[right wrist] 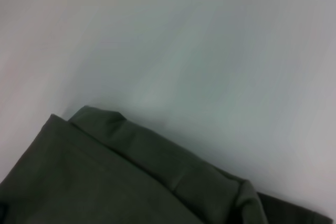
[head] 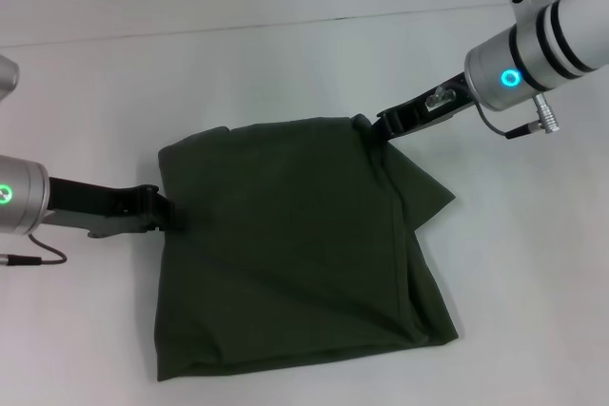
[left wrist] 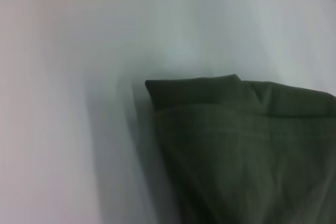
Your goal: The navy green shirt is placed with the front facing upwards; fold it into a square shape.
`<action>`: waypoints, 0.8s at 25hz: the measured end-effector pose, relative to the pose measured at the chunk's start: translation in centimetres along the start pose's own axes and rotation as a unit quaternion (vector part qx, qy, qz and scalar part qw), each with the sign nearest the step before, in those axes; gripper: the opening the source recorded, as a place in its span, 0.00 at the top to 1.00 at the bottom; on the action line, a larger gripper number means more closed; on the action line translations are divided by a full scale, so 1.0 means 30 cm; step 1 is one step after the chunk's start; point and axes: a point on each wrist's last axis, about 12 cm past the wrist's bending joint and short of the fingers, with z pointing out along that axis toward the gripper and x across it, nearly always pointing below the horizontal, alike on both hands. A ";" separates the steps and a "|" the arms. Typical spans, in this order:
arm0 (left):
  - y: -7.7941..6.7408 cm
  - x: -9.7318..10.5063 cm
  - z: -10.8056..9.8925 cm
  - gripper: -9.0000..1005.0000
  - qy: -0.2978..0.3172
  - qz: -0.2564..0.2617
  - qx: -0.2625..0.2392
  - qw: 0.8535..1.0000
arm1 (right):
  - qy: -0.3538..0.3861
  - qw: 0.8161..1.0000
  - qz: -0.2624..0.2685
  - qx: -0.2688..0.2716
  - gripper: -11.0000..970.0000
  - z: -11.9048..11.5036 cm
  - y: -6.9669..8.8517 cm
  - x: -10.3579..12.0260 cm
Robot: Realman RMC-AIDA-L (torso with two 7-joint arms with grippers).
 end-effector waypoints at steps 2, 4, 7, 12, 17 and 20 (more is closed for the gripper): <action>0.000 0.002 0.001 0.92 0.001 0.000 0.002 1.000 | 0.001 1.000 0.005 -0.002 0.94 0.001 0.001 0.003; 0.003 0.005 -0.001 0.91 -0.001 -0.006 0.006 1.000 | 0.003 1.000 0.016 -0.003 0.94 0.002 -0.001 0.010; 0.008 0.007 -0.009 0.91 -0.011 -0.012 0.009 1.000 | 0.009 1.000 0.027 -0.006 0.93 -0.009 -0.010 0.021; 0.020 0.015 -0.022 0.86 -0.024 -0.017 0.007 1.000 | 0.009 0.999 0.054 0.000 0.89 -0.046 -0.041 0.038; 0.019 0.013 -0.028 0.65 -0.028 -0.016 0.007 0.999 | -0.002 0.998 0.064 0.015 0.84 -0.091 -0.078 0.048; 0.013 0.008 -0.033 0.55 -0.032 -0.013 0.008 0.999 | -0.011 0.997 0.073 0.023 0.80 -0.117 -0.100 0.044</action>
